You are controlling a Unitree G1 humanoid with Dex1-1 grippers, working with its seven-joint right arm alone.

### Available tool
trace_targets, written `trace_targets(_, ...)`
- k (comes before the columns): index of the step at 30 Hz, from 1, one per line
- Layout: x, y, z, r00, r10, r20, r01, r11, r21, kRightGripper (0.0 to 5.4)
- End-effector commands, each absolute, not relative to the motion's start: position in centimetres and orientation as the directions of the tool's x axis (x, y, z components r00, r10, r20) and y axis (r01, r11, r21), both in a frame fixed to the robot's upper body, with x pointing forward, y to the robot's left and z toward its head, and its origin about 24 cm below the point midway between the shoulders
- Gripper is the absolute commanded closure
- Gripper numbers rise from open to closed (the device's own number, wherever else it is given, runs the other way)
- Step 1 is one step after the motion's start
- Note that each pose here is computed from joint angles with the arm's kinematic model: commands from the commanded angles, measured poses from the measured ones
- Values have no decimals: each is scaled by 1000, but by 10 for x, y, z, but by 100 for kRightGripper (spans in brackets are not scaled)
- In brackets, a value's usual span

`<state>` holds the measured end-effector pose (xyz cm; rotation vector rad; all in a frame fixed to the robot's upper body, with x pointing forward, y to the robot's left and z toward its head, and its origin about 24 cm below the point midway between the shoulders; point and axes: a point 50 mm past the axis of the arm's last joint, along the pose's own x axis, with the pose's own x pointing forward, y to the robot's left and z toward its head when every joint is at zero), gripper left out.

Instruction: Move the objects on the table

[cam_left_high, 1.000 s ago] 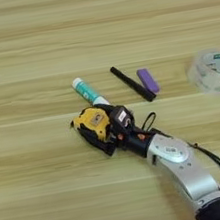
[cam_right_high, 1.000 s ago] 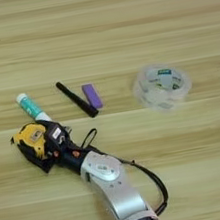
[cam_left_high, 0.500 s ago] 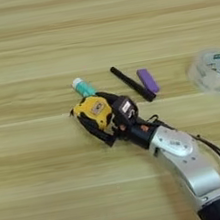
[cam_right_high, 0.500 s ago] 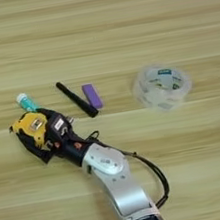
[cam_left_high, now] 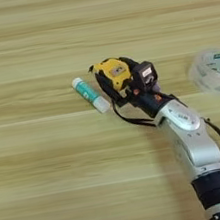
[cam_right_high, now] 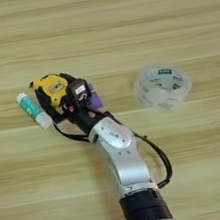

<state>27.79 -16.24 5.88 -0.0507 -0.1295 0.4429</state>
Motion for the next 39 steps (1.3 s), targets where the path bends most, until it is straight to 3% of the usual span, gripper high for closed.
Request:
trace_targets(1, 298, -165, 93, 879, 399, 262, -374, 917, -141, 131)
trace_targets(16, 315, -175, 66, 920, 355, 169, -337, 933, -128, 131)
trace_targets(39, 316, -171, 47, 916, 396, 59, -383, 910, -161, 131)
